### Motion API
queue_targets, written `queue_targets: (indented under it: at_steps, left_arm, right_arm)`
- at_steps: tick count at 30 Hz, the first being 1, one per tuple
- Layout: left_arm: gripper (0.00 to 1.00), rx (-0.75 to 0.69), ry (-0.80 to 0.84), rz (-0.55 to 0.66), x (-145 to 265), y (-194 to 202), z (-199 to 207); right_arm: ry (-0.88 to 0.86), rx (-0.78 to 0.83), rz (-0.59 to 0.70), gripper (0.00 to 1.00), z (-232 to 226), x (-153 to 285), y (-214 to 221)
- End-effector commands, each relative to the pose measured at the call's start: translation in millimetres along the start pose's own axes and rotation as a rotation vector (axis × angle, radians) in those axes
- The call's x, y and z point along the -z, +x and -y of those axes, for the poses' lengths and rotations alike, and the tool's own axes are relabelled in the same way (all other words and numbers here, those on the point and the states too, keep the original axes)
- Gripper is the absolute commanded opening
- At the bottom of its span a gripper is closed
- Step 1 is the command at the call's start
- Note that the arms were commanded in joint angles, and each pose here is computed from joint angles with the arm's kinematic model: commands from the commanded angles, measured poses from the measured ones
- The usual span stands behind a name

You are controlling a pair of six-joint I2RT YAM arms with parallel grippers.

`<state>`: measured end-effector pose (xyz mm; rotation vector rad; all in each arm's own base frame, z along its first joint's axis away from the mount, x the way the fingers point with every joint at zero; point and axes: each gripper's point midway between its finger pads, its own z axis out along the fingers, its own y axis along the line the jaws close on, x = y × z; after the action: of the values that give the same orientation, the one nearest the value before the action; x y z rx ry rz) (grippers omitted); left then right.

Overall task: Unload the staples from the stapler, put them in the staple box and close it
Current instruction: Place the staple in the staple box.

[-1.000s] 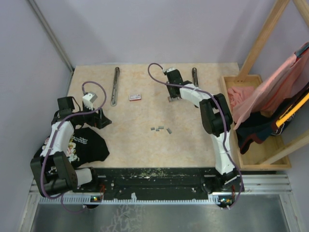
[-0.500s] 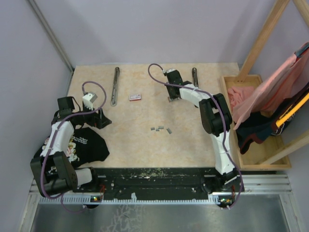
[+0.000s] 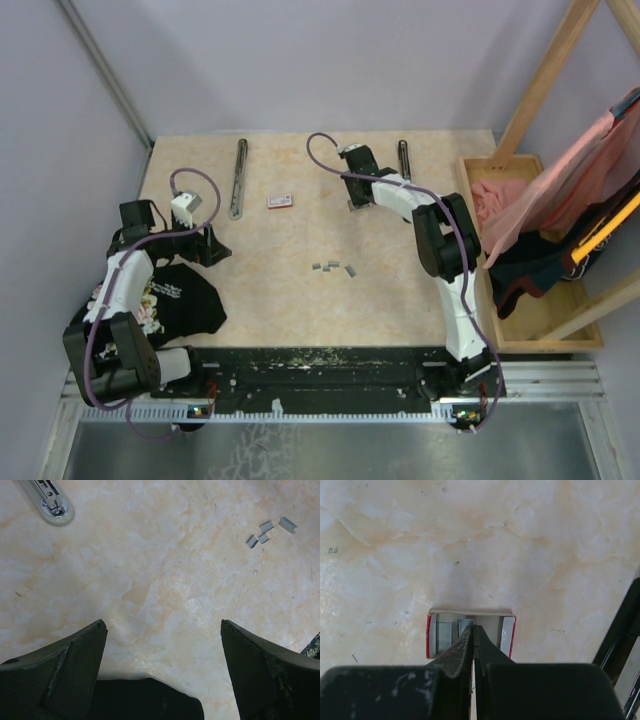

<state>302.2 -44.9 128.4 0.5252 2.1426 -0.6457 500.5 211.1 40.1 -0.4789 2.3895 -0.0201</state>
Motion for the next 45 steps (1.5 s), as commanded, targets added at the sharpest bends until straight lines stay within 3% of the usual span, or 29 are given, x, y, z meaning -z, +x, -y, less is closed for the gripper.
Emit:
queue_targets:
  at_steps: [1,18,27,34,39,45]
  left_arm:
    - [1.00,-0.032,0.012,0.024,3.3,-12.1,-0.4]
    - [1.00,-0.032,0.011,0.026,3.9,-12.5,-0.2]
    - [1.00,-0.033,0.010,0.025,3.9,-12.4,-0.2]
    - [1.00,-0.030,0.008,0.026,4.3,-12.4,-0.9]
    - [1.00,-0.030,0.008,0.027,4.5,-12.8,-1.3]
    - [1.00,-0.030,0.007,0.028,4.8,-12.8,-1.5]
  right_arm:
    - [-0.014,-0.016,0.050,0.00,-1.6,4.5,-20.7]
    - [-0.040,-0.014,0.037,0.01,-6.7,2.4,-19.5]
    - [-0.052,-0.011,0.041,0.17,-8.2,4.2,-23.2]
    - [-0.057,-0.001,0.065,0.19,-7.1,13.1,-34.9]
    - [-0.090,0.075,0.128,0.21,-7.3,37.6,-54.4]
    - [-0.222,0.293,0.180,0.27,-33.6,71.5,-52.7]
